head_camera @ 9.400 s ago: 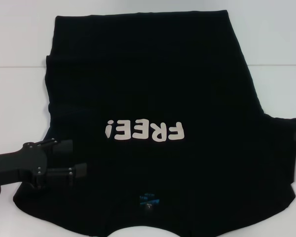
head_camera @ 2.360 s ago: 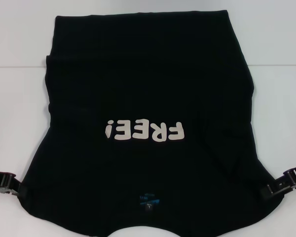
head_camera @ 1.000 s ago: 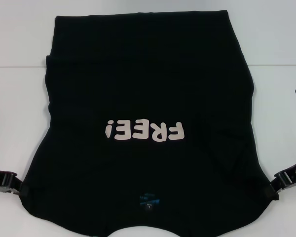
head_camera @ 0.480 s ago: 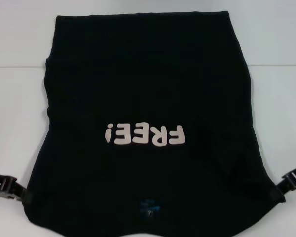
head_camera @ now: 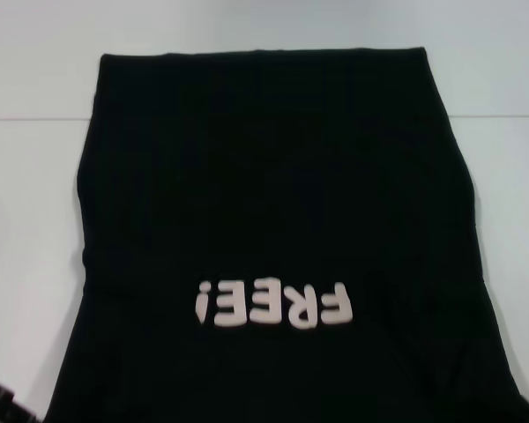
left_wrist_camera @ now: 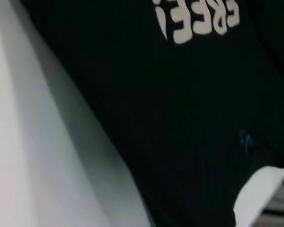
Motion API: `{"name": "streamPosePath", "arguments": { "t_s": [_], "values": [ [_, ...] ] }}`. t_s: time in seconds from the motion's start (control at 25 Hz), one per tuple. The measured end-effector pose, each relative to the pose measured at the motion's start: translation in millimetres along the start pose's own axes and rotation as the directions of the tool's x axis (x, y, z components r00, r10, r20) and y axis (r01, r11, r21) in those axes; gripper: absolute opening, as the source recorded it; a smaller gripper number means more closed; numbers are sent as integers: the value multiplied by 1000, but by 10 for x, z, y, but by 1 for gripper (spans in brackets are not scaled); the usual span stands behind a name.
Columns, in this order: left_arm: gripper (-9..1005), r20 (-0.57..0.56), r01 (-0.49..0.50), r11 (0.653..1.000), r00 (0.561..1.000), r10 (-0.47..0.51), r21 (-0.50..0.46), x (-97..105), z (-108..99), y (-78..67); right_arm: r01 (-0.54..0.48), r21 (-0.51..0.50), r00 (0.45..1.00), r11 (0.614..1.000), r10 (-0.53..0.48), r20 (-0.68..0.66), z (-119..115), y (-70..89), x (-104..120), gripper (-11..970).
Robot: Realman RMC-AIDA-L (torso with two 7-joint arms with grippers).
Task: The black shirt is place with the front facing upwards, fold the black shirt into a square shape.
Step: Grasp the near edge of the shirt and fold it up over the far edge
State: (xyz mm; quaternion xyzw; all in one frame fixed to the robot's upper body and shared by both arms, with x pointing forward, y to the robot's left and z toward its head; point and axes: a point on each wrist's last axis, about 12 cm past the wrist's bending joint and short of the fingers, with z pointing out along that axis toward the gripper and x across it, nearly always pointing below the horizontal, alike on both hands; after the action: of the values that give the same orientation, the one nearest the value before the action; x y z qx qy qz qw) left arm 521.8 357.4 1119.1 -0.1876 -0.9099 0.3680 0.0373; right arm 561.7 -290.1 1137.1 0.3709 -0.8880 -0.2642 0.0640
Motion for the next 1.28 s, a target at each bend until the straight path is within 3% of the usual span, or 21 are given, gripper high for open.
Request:
{"name": "streamPosePath", "arguments": {
  "t_s": [0.24,0.4,0.56,0.72,0.8,1.0,1.28],
  "values": [
    [19,-136,-28,998,990,36,56,110,84,-49,59,-58,993,997,-64,-97,193,96,35,52],
    [19,-128,-38,998,991,45,55,96,88,-50,58,-62,995,996,-63,-78,236,88,27,52],
    [19,-9,-68,994,998,69,90,21,12,-71,31,-70,998,997,-27,50,164,40,13,52],
    [20,227,-69,993,973,45,99,-110,-168,-42,-65,-64,961,996,80,266,-63,-123,63,53],
    [20,332,-44,995,943,10,94,-164,-248,-4,-129,-78,910,989,149,387,-195,-219,108,53],
    [20,608,29,991,787,-102,128,-306,-403,119,-209,-167,729,964,267,631,-378,-368,180,53],
    [20,777,90,981,599,-193,174,-459,-275,266,-260,-252,440,932,346,828,-321,-542,168,53]
  ]
}}
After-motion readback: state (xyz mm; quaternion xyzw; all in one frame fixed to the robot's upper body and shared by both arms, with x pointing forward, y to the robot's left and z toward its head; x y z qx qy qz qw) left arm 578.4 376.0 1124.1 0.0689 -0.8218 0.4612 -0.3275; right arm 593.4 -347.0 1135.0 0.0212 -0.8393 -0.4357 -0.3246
